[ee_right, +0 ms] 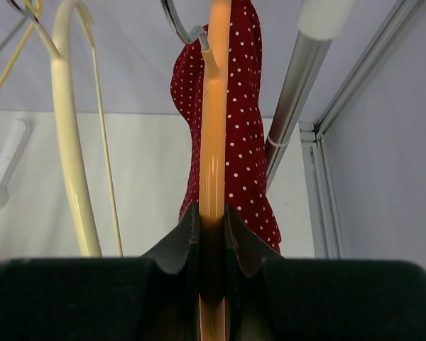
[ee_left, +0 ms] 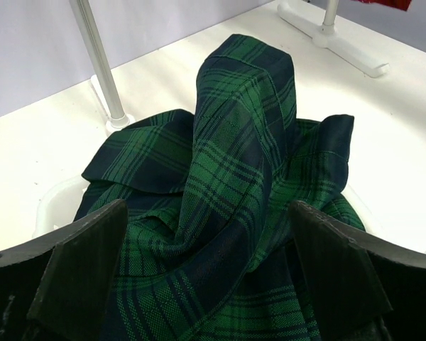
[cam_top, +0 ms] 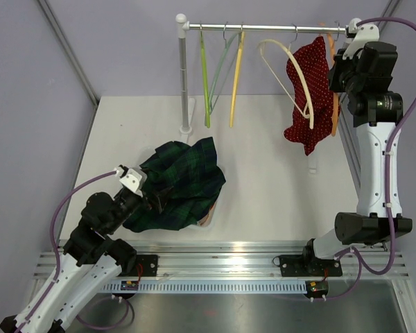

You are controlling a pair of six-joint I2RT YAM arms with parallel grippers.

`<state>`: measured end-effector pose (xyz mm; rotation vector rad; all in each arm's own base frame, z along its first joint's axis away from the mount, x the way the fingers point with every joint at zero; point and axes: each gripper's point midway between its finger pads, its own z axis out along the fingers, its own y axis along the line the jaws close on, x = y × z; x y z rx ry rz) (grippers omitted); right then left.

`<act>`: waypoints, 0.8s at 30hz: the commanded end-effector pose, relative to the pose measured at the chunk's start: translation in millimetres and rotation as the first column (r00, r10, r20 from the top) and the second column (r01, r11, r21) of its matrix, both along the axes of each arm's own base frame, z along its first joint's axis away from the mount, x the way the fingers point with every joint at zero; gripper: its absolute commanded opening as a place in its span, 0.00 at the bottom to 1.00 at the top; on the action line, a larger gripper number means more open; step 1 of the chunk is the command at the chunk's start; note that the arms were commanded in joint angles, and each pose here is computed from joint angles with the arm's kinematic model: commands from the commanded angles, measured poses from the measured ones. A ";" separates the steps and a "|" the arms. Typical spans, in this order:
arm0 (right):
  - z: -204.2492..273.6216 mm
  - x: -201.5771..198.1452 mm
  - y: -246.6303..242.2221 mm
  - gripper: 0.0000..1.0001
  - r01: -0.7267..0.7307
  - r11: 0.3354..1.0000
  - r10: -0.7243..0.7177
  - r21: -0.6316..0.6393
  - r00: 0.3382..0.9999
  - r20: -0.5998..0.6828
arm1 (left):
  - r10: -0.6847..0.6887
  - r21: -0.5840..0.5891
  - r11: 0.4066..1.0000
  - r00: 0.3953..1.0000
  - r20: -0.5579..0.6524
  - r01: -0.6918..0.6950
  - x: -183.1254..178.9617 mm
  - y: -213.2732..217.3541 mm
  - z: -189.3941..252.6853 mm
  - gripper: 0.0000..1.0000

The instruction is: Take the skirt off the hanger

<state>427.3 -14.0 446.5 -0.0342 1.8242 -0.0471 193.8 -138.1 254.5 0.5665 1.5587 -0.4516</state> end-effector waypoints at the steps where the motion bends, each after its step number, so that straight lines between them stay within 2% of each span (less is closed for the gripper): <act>1: 53.2 -18.0 -3.4 0.00 0.003 0.999 0.007 -0.049 0.979 0.205 | -0.024 -0.033 0.999 0.997 0.072 0.026 0.1 -4.3 16.0 0.99; 10: 25.1 -57.5 1.1 0.00 -0.047 0.990 0.067 -0.130 0.986 0.154 | -0.032 -0.052 0.998 0.997 0.071 0.035 2.8 -8.9 20.4 0.99; 13: 9.4 -72.9 2.1 0.00 -0.068 0.986 0.087 -0.155 0.989 0.121 | -0.089 -0.031 0.995 0.991 0.102 0.092 -1.2 -16.5 25.5 0.99; 14: 3.8 -78.2 4.5 0.00 -0.085 0.984 0.103 -0.158 0.988 0.112 | -0.172 -0.011 0.985 0.978 0.122 0.175 -9.7 -27.1 26.8 0.94; 15: -15.4 -81.0 6.8 0.00 -0.102 0.983 0.114 -0.152 0.991 0.072 | -0.200 -0.015 0.979 0.970 0.136 0.204 -11.3 -32.2 30.7 0.93; 16: -13.0 -94.1 8.3 0.00 -0.106 0.983 0.120 -0.153 0.989 0.087 | -0.218 -0.016 0.975 0.965 0.143 0.222 -13.0 -35.0 32.6 0.92; 18: -36.6 -104.0 11.5 0.00 -0.125 0.984 0.130 -0.127 0.991 0.029 | -0.258 0.008 0.966 0.955 0.147 0.260 -16.5 -41.5 35.1 0.92; 22: -58.0 -132.5 22.2 0.00 -0.160 0.985 0.160 -0.068 0.987 -0.003 | -0.317 0.038 0.948 0.937 0.145 0.315 -20.1 -60.3 50.4 0.93; 24: -71.5 -139.0 29.1 0.00 -0.189 0.981 0.188 -0.036 0.982 -0.029 | -0.365 0.052 0.931 0.918 0.154 0.361 -29.6 -76.7 58.1 0.98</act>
